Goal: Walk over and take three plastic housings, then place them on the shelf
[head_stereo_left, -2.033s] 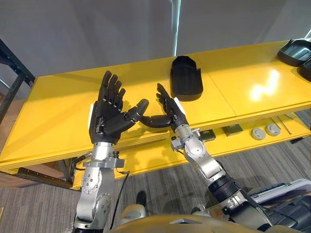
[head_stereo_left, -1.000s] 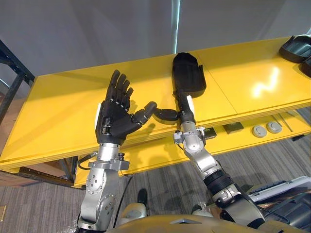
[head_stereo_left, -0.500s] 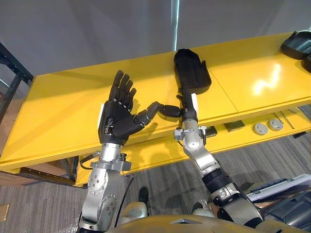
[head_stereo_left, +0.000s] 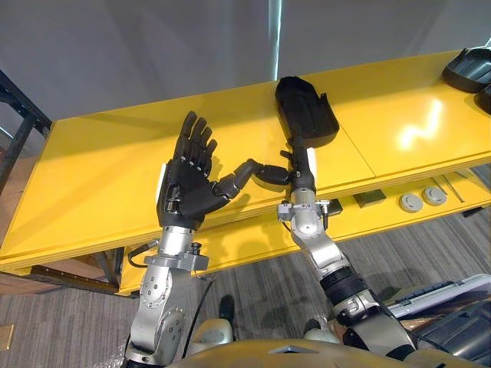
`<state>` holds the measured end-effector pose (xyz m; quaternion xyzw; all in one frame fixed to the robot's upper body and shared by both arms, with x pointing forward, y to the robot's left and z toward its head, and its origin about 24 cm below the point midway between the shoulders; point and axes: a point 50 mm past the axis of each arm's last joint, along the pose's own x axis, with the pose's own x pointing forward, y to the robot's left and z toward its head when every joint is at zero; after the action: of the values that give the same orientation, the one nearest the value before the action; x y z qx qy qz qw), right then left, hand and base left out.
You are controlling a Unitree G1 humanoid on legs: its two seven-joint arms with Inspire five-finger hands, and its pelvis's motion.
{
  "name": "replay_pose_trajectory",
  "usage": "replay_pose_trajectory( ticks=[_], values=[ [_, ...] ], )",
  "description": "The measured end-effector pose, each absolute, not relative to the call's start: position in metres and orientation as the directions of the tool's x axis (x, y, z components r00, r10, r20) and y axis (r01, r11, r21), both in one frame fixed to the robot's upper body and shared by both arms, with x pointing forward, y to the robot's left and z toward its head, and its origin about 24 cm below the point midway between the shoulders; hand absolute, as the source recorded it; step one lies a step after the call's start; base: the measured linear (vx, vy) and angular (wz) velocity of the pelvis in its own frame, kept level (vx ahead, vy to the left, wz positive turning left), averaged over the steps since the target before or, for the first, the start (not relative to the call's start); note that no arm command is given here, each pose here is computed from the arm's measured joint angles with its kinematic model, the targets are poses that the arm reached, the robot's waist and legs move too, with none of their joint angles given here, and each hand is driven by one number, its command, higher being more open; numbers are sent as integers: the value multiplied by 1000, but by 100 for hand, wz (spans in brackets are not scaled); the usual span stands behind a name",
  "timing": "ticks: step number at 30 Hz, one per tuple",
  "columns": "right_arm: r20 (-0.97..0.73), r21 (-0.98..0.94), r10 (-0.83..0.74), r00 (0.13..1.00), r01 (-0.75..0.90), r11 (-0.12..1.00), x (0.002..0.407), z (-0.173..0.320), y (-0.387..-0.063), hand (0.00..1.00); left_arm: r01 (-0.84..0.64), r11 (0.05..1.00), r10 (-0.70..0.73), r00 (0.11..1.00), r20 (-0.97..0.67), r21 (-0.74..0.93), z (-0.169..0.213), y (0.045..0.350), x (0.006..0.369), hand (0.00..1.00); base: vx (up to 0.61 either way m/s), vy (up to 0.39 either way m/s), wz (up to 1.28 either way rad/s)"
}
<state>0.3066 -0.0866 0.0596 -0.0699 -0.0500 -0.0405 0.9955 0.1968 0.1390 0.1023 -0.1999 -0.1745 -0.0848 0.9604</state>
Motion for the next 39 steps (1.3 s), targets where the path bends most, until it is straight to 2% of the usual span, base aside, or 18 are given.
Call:
replay_pose_trajectory(
  ticks=[6,10,12,16,18,21,25,29,31,35,39],
  values=[
    [124,-120,16,992,-1,993,301,58,-85,100,224,907,-96,935,341,-357,96,140,191,100,-1,-1,-4],
    [141,-35,173,975,-170,985,288,57,-87,100,224,909,-100,936,337,-352,94,141,192,100,0,0,0],
    [196,48,250,948,-264,963,272,64,-93,100,233,910,-110,932,344,-343,95,143,191,100,1,-1,-2],
    [319,133,265,910,-320,938,248,83,-113,100,232,919,-103,922,374,-318,97,151,191,100,5,-3,-14],
    [355,136,232,906,-295,946,241,90,-127,100,243,919,-109,912,395,-309,99,155,190,100,9,-13,-35],
    [323,145,97,942,-150,978,225,85,-160,100,299,897,-146,895,421,-324,101,151,189,100,22,-2,-56],
    [140,150,-164,976,143,978,191,50,-198,100,411,833,-236,869,434,-370,100,131,187,100,35,6,-78],
    [15,78,-398,917,396,915,151,30,-231,100,493,781,-308,837,451,-382,104,109,188,100,38,8,-95],
    [-6,68,-466,885,465,883,138,27,-241,100,519,775,-329,819,470,-362,109,102,195,100,21,-18,-77],
    [1,120,-460,888,456,882,125,32,-243,100,501,797,-319,823,469,-337,113,97,215,100,22,-43,-65],
    [68,129,-397,915,387,913,132,43,-236,100,475,817,-295,831,472,-326,117,96,219,100,15,-59,-34]
  ],
)
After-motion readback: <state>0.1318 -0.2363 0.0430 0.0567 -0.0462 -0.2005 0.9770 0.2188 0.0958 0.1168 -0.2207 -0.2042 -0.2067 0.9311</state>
